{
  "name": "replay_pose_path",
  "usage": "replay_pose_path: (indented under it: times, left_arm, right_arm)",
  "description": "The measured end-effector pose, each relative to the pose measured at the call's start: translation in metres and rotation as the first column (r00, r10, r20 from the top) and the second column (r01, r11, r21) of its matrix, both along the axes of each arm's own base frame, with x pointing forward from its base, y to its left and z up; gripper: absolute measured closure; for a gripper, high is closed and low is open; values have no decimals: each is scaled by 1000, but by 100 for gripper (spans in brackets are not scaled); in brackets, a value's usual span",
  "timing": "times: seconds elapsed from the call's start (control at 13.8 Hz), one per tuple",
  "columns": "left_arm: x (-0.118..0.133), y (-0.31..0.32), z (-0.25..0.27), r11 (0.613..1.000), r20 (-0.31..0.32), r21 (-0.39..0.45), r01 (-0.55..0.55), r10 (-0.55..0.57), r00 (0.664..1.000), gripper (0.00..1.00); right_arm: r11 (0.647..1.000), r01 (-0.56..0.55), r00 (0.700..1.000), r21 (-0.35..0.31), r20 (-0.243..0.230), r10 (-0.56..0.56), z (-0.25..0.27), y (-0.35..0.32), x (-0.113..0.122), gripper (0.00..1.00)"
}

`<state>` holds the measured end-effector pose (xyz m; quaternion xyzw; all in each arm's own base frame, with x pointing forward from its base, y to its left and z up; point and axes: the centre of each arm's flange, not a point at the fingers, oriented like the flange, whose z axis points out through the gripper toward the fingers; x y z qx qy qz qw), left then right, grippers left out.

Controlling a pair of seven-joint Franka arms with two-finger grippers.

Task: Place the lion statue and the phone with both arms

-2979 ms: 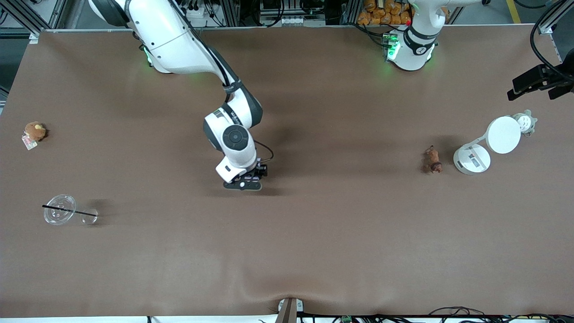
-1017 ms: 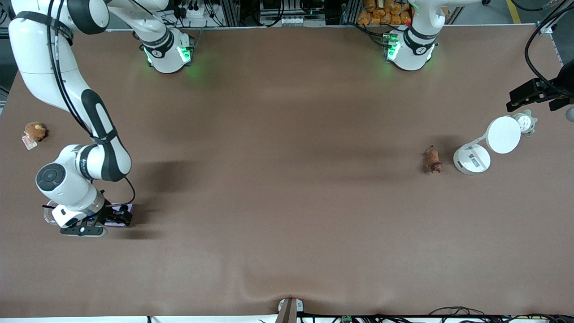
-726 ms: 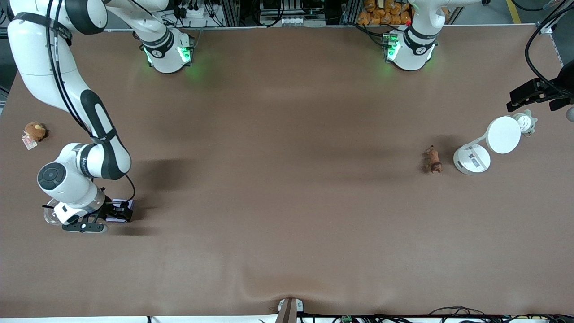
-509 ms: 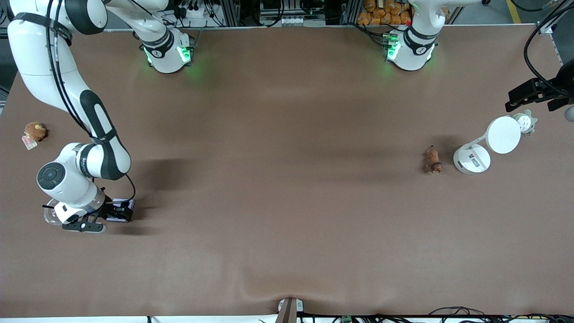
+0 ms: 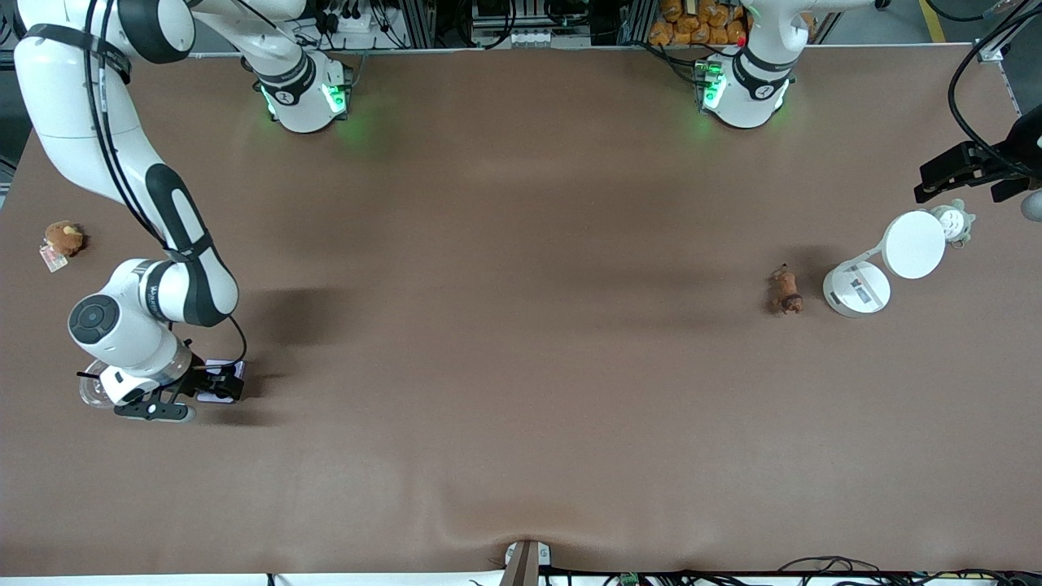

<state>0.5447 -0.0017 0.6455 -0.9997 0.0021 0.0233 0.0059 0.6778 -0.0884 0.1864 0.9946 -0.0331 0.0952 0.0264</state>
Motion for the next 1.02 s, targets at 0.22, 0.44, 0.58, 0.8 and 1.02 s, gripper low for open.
replay_pose_path:
  times: [0.22,0.44,0.58,0.8,1.02]
  left_arm:
    - [0,0,0,1000,0,0,-1,1,1000,0]
    - [0,0,0,1000,0,0,0,0,1000,0]
    - [0,0,0,1000,0,0,0,0,1000,0]
    - [0,0,0,1000,0,0,0,0,1000,0]
    - [0,0,0,1000,0,0,0,0,1000,0]
  right_arm:
    - [1000,-9,1000,3,29,9,52,7,13,0]
    - [999,-30,999,21,-41,31,131,27,6,0]
    - [999,-40,997,26,-64,42,188,36,-7,0]
    - [996,-81,992,36,-98,84,258,67,-41,0]
    - [993,-96,984,71,-144,106,307,88,-72,0]
